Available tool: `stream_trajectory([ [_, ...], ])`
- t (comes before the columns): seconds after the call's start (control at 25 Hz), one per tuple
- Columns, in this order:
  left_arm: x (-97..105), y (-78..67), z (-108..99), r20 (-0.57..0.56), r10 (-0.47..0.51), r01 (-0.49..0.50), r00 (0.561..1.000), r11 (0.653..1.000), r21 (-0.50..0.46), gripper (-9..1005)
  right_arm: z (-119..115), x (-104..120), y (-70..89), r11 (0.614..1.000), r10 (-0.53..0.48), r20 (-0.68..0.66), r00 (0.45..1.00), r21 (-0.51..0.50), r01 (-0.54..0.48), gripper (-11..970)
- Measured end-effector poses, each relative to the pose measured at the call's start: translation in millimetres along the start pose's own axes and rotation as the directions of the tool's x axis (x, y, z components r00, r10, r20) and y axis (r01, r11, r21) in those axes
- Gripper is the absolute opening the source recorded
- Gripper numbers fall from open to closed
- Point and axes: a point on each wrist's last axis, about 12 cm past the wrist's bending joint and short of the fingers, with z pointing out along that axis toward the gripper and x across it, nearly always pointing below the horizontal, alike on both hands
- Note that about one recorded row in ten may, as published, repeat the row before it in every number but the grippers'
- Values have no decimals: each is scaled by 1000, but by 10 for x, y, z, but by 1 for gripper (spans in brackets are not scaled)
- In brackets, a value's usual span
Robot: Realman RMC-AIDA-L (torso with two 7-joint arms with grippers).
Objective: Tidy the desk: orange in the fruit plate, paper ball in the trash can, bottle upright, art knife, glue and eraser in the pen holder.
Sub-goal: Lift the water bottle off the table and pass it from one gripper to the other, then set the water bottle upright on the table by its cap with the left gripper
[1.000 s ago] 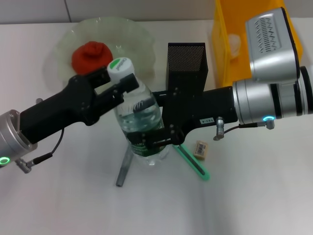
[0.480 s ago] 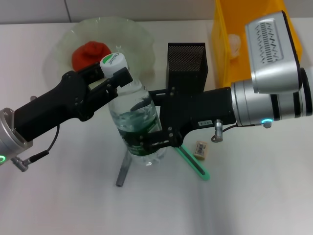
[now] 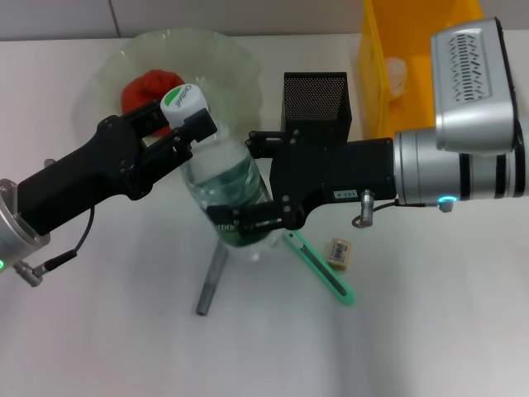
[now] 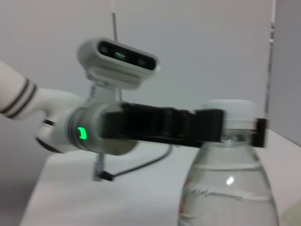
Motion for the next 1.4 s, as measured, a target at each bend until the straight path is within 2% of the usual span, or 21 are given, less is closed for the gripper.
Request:
stream_trajectory([
  [0.28,-62,18,-55,-16,44,-44,999,999,-8,446,-20,115,-53,999,13,-17,1000,53,-12,800],
  [1.12,-282,86,-288,3,121,-121,993,991,-65,445,-33,196,-67,997,20,-31,999,72,-17,799],
  [1.2,-324,141,-381,-24,154,-155,988,982,-111,447,-39,206,-63,997,21,-31,999,74,-18,799],
  [1.32,-332,156,-405,-33,160,-163,987,979,-125,451,-51,221,-55,996,17,-21,1000,83,-15,799],
  [1.4,-369,210,-519,-74,202,-212,977,960,-184,454,-67,224,-64,994,24,6,1000,107,-24,800],
])
